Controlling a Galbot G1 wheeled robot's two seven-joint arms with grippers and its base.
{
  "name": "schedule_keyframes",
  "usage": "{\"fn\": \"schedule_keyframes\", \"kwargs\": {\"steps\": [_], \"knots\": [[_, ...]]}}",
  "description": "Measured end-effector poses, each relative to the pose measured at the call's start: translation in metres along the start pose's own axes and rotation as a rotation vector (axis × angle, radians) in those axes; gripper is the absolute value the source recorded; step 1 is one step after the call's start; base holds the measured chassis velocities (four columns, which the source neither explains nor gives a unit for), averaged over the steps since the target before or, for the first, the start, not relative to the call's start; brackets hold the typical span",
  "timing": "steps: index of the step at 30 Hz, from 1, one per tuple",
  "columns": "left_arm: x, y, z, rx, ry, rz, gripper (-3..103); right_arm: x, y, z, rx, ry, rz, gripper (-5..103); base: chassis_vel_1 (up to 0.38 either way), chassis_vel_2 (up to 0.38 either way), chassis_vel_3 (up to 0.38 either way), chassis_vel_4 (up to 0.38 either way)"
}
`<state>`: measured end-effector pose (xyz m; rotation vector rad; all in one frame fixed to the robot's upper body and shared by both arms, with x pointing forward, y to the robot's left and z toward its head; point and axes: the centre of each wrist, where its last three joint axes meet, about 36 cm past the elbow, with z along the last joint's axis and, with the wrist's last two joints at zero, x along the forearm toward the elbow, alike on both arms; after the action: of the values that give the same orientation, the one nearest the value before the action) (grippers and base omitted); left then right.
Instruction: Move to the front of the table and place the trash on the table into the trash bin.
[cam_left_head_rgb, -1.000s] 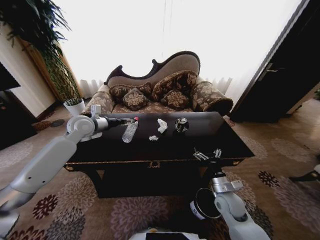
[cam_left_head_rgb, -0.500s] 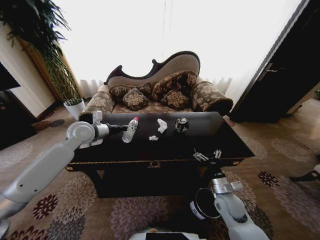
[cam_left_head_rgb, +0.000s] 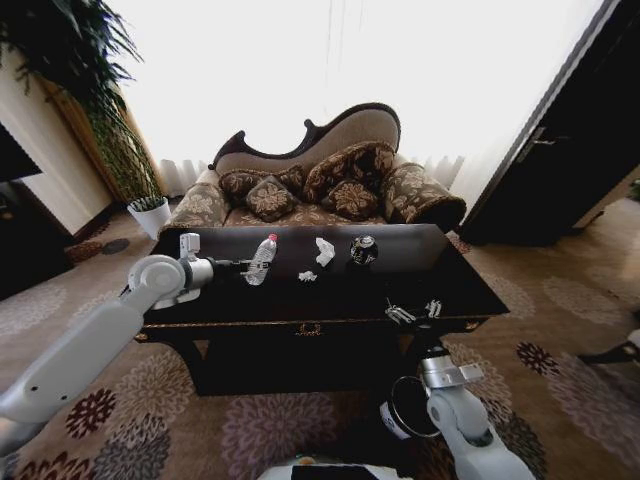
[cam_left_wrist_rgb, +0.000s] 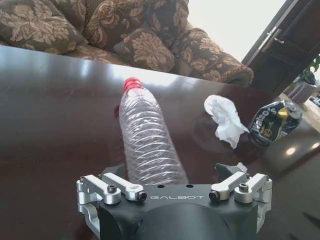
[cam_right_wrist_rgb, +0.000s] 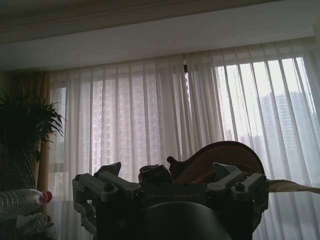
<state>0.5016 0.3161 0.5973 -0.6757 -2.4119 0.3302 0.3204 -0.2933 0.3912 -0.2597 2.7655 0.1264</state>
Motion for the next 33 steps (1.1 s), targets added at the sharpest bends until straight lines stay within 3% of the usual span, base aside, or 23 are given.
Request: {"fn": "schedule_keyframes", "kwargs": {"steps": [12, 18, 21, 23, 26, 29, 31, 33], "knots": [[-0.005, 0.012, 0.005, 0.007, 0.003, -0.032, 102, 0.002, -0.001, 0.000, 0.002, 0.001, 0.003, 100, 0.000, 0.000, 0.000, 0.000], [-0.007, 0.016, 0.013, 0.009, 0.011, -0.045, 87, 0.002, -0.001, 0.000, 0.003, 0.002, 0.002, 100, 0.000, 0.000, 0.000, 0.000], [-0.009, 0.018, 0.016, 0.001, 0.012, -0.045, 70, 0.002, -0.001, 0.000, 0.003, 0.002, 0.002, 100, 0.000, 0.000, 0.000, 0.000], [-0.009, 0.018, 0.016, 0.000, 0.012, -0.045, 70, 0.002, -0.001, 0.000, 0.003, 0.002, 0.002, 100, 0.000, 0.000, 0.000, 0.000], [-0.009, 0.017, 0.016, -0.004, 0.009, -0.041, 56, 0.003, -0.001, -0.001, 0.003, 0.002, 0.002, 100, 0.000, 0.000, 0.000, 0.000], [-0.009, 0.017, 0.016, -0.007, 0.008, -0.041, 52, 0.003, -0.001, -0.001, 0.003, 0.001, 0.003, 100, 0.000, 0.000, 0.000, 0.000], [-0.007, 0.016, 0.015, -0.015, 0.006, -0.039, 43, 0.003, 0.000, -0.001, 0.000, 0.001, 0.004, 100, 0.000, 0.000, 0.000, 0.000], [-0.006, 0.015, 0.014, -0.022, 0.004, -0.038, 43, 0.003, 0.001, 0.000, -0.002, 0.001, 0.004, 100, 0.000, 0.000, 0.000, 0.000]]}}
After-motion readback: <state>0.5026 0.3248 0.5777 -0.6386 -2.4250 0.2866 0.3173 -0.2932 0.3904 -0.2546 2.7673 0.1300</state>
